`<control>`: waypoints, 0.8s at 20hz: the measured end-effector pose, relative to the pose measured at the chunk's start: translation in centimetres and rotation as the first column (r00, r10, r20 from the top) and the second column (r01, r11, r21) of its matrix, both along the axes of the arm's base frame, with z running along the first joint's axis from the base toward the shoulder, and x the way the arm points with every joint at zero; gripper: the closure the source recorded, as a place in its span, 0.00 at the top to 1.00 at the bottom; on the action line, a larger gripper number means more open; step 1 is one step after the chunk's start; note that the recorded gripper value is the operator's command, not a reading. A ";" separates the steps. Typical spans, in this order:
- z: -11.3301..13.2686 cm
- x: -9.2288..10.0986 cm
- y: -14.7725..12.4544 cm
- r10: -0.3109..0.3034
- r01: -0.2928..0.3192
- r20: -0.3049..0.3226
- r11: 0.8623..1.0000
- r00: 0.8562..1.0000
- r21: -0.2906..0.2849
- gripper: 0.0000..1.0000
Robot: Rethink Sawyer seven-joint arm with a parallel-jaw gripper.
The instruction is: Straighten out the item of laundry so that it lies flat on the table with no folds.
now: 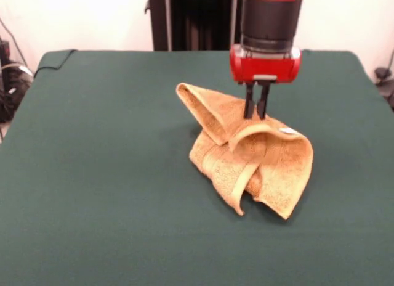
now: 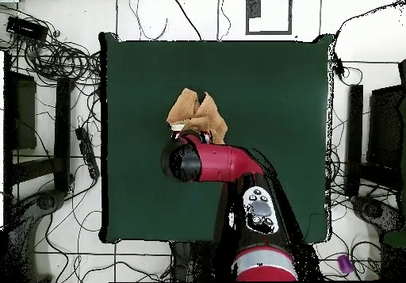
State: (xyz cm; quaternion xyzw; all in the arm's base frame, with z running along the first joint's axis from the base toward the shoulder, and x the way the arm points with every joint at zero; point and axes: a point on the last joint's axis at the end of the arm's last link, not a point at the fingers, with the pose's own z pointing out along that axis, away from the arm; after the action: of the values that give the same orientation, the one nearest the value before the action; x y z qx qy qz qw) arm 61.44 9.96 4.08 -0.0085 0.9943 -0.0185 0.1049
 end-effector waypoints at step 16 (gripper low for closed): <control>7.1 0.1 6.8 0.065 -0.065 0.079 0.998 0.995 -0.008 0.00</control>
State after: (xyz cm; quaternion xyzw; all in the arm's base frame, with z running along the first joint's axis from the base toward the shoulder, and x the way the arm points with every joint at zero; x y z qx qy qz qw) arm 61.51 16.80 11.18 -0.0404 0.9885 -0.0183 0.1446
